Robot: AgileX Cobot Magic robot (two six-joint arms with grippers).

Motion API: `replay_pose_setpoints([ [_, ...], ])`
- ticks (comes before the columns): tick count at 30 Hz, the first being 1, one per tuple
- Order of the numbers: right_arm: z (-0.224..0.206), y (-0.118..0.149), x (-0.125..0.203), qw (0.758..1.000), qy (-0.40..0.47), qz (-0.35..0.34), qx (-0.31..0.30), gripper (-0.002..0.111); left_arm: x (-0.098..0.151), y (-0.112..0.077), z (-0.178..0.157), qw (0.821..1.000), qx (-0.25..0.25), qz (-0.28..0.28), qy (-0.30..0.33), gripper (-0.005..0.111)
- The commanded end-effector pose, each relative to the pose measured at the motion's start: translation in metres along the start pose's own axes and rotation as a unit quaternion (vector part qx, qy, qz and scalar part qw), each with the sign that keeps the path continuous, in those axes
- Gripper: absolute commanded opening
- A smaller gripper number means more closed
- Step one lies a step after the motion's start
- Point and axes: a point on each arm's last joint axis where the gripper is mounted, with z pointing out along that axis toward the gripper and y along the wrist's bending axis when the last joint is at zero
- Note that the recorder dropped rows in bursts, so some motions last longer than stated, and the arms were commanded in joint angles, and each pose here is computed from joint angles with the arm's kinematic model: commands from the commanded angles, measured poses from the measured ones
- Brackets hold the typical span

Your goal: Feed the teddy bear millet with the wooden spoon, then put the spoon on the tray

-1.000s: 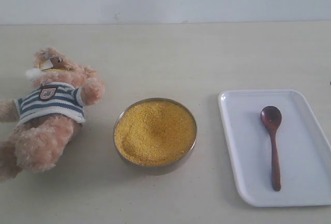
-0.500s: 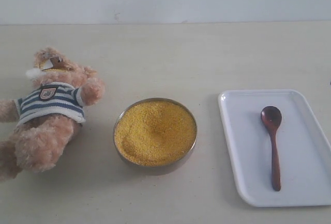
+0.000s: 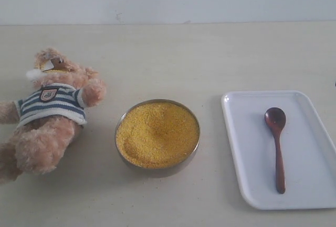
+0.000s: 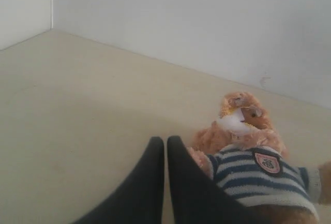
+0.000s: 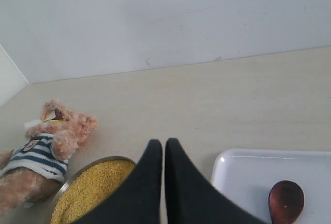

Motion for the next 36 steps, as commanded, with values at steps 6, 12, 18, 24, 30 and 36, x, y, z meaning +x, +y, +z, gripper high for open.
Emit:
replay_pose_setpoints([
  [6,0.000,0.000,0.000,1.000,-0.005,-0.006,-0.003,0.001,0.007,0.000,0.000,0.997,0.004,0.070,0.031,0.004],
  [12,0.000,0.000,0.000,1.000,-0.005,-0.006,-0.003,0.001,0.009,-0.010,-0.001,0.984,0.063,0.162,0.035,0.004],
  [18,0.000,0.000,0.000,1.000,-0.005,-0.006,-0.003,0.001,0.009,-0.010,-0.001,0.985,0.063,0.159,0.035,0.004],
  [24,0.000,0.000,0.000,1.000,-0.005,-0.006,-0.003,0.001,0.009,-0.010,-0.001,0.985,0.063,0.159,0.035,0.004],
  [30,0.000,0.001,0.000,1.000,-0.004,-0.007,-0.007,0.001,0.009,-0.010,-0.001,0.985,0.063,0.159,0.035,0.004],
  [36,-0.008,-0.009,-0.003,0.999,-0.029,0.001,0.044,0.001,0.009,-0.010,-0.001,0.985,0.063,0.159,0.035,0.004],
])
